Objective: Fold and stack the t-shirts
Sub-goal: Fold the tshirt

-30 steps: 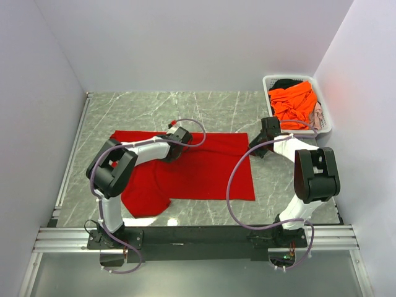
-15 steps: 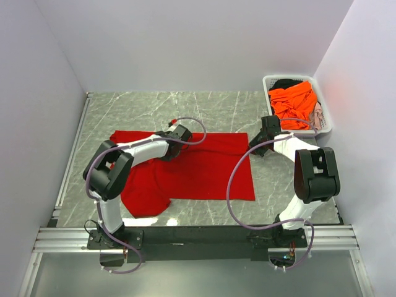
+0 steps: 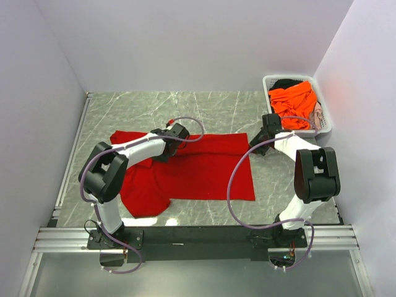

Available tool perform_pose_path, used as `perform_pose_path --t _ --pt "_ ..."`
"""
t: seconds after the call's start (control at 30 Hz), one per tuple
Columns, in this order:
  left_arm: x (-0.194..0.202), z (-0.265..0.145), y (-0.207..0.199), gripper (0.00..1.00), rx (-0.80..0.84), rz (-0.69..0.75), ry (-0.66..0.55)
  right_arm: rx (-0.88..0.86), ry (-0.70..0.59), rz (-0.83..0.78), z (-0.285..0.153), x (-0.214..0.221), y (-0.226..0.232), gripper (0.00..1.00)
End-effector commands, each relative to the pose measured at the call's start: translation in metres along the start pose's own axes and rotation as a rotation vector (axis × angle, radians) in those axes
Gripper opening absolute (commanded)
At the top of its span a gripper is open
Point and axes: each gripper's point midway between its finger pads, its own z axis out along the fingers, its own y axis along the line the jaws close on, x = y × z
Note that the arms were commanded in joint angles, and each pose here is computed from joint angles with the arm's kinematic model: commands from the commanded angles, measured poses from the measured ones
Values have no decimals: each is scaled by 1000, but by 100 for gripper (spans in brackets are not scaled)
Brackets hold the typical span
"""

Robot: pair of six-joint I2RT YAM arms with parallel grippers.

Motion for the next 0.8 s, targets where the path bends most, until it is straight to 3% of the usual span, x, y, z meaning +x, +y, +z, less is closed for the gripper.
perform_pose_path --t 0.0,0.3,0.47,0.67,0.7,0.77 --pt "-12 -8 6 1 15 -29 -11 -23 -75 -22 -19 -27 14 0" --pt "-5 -4 -1 1 46 -17 31 -14 -55 -32 -16 -24 9 0" --pt "10 0 -11 6 82 -15 82 9 -18 -40 -7 -14 -1 4" --pt "11 -7 -23 27 164 -78 71 23 -21 -56 -7 -12 -7 15" --pt "4 -15 -20 40 179 -103 38 29 -47 -64 -11 -17 -6 18" --pt "-8 -24 -15 52 194 -134 -5 30 -82 -78 -17 -25 -2 29"
